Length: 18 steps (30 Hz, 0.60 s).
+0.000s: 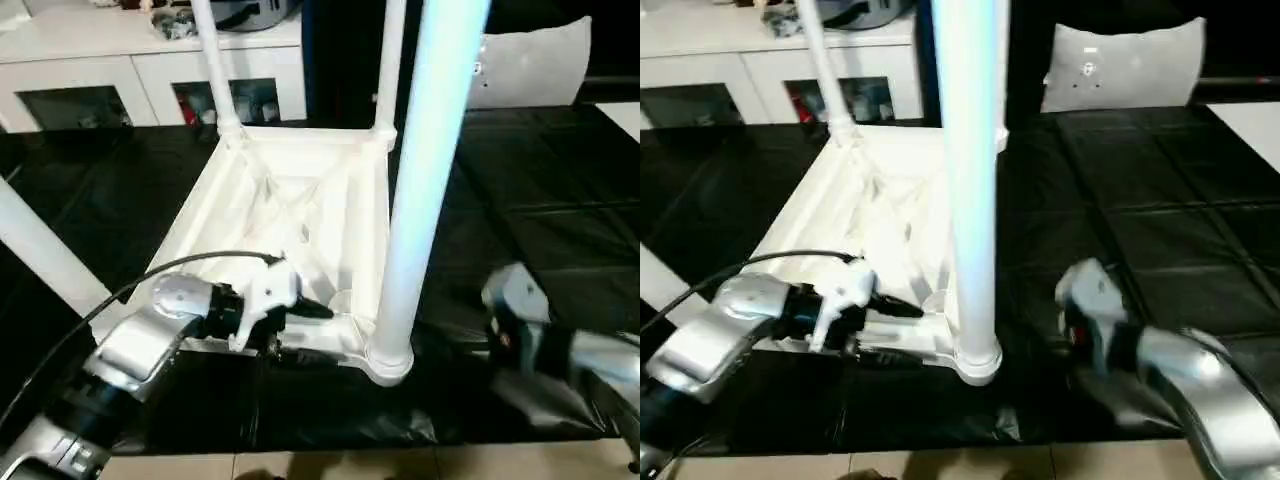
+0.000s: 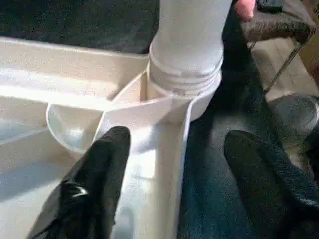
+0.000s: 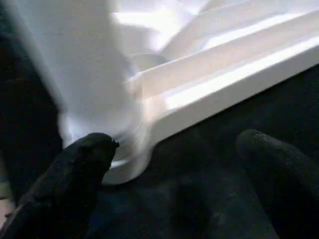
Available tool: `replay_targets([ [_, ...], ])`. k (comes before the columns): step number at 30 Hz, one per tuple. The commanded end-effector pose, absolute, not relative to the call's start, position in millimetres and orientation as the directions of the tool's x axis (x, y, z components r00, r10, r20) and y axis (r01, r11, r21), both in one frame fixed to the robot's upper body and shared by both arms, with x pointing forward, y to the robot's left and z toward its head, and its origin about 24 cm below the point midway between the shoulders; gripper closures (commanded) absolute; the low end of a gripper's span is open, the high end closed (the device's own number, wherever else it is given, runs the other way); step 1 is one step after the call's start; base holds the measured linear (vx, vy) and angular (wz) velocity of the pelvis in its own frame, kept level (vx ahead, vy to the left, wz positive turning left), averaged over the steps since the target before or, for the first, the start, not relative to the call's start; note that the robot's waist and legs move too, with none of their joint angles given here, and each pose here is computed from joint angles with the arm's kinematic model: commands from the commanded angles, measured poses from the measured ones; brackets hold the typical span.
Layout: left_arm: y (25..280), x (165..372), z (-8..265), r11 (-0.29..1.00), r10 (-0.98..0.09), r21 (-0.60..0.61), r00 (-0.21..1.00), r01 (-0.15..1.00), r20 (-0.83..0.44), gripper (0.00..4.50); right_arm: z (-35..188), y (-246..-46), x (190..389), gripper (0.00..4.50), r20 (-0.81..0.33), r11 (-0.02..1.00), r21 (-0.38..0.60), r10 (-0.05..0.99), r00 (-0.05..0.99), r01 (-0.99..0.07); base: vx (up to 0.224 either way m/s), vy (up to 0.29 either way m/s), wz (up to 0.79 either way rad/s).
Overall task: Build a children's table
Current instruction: Rotate table base
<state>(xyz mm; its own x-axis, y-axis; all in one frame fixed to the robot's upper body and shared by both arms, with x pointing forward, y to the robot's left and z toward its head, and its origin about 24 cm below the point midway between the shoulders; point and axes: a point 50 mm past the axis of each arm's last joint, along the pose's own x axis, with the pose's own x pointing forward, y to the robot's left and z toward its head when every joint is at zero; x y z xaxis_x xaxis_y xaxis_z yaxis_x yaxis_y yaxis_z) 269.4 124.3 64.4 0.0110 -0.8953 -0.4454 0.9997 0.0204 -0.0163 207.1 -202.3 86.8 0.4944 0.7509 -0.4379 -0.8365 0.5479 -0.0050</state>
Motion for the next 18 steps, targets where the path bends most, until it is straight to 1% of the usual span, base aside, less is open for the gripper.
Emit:
replay_targets([
  [1, 121.1, 273.5, 65.9, 0.002, -0.889, 0.005, 0.004, 1.0, -0.458, 1.62, 96.5, -199.6, 201.9, 0.0, -0.416, 0.51, 0.008, 0.784, 0.461, -0.86, 0.0, 0.0, 0.0],
  [3, 119.6, 273.2, 63.9, -0.008, -0.889, -0.007, -0.01, 1.0, -0.458, 1.8, 97.2, -198.1, 199.1, 0.0, -0.415, 0.49, 0.022, 0.798, 0.437, -0.872, 0.0, 0.0, 0.0],
  [5, 117.4, 272.0, 59.3, -0.02, -0.887, -0.013, -0.024, 1.0, -0.461, 1.85, 99.2, -193.3, 193.1, 0.0, -0.411, 0.461, 0.044, 0.817, 0.404, -0.886, 0.0, 0.0, 0.0],
  [8, 117.6, 271.7, 56.9, -0.018, -0.883, -0.016, -0.023, 1.0, -0.468, 2.24, 99.9, -191.1, 191.9, 0.0, -0.411, 0.458, 0.048, 0.819, 0.401, -0.888, 0.0, 0.0, 0.0],
  [12, 116.8, 273.1, 53.4, -0.004, -0.882, -0.018, -0.012, 1.0, -0.471, 2.38, 99.6, -188.6, 188.4, 0.0, -0.415, 0.447, 0.064, 0.825, 0.383, -0.892, 0.0, 0.0, 0.0],
  [13, 115.8, 273.8, 51.3, 0.005, -0.88, -0.015, -0.003, 1.0, -0.475, 2.64, 98.6, -187.5, 188.0, 0.0, -0.422, 0.447, 0.064, 0.822, 0.382, -0.892, 0.0, 0.0, 0.0],
  [16, 114.7, 274.5, 48.9, 0.013, -0.878, -0.008, 0.008, 1.0, -0.479, 2.76, 97.8, -185.9, 188.0, 0.0, -0.424, 0.451, 0.063, 0.82, 0.385, -0.89, 0.0, 0.0, 0.0],
  [18, 113.8, 275.6, 45.9, 0.025, -0.872, 0.003, 0.023, 1.0, -0.489, 3.04, 97.4, -184.2, 188.8, 0.0, -0.425, 0.457, 0.059, 0.816, 0.392, -0.887, 0.0, 0.0, 0.0],
])
